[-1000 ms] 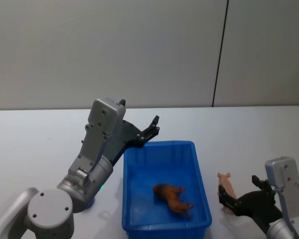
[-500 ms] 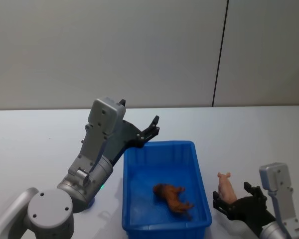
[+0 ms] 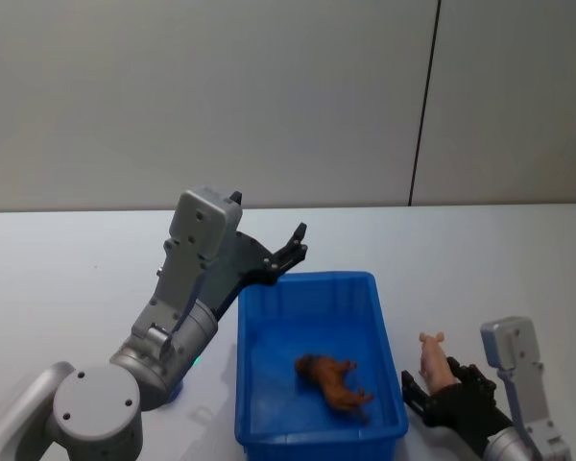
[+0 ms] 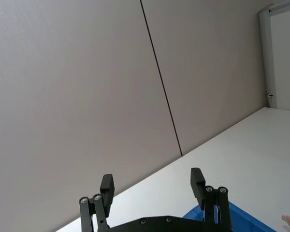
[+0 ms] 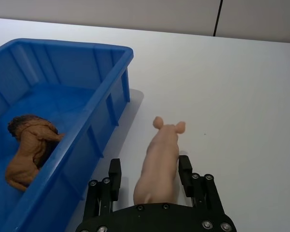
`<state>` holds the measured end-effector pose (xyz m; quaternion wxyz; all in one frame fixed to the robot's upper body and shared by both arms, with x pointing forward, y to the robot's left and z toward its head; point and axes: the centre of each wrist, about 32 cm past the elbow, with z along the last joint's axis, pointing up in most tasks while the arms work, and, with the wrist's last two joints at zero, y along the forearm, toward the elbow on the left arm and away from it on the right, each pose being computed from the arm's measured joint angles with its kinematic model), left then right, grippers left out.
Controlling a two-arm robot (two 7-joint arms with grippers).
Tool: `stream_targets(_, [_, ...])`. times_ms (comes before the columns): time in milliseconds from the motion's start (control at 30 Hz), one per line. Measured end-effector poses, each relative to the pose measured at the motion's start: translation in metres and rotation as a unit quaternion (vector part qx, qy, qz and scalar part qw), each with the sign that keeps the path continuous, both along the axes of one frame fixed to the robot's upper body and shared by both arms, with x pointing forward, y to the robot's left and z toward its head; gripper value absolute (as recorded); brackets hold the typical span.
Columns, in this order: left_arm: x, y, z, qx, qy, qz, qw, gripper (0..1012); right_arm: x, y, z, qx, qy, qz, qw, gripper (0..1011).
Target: Pick up the two dolls from the table and place them into the box.
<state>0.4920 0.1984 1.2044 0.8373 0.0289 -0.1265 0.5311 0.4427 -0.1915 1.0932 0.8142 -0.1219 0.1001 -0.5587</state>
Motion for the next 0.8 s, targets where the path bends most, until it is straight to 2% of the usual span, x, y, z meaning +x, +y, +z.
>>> stream_targets(433, [0.0000, 0.0000, 0.0000, 0.000, 0.000, 0.000, 1.0000, 1001, 0.003, 0.004, -0.002, -0.013, 0.009, -0.012, 0.9998, 375])
stream_targets(633, [0.0000, 0.0000, 0.0000, 0.000, 0.000, 0.000, 1.0000, 1001, 0.002, 0.005, 0.001, -0.023, 0.000, -0.017, 0.9996, 369])
stream_targets(800, [0.0000, 0.0000, 0.0000, 0.000, 0.000, 0.000, 1.0000, 1001, 0.001, 0.007, 0.008, -0.031, -0.023, -0.019, 0.9991, 369])
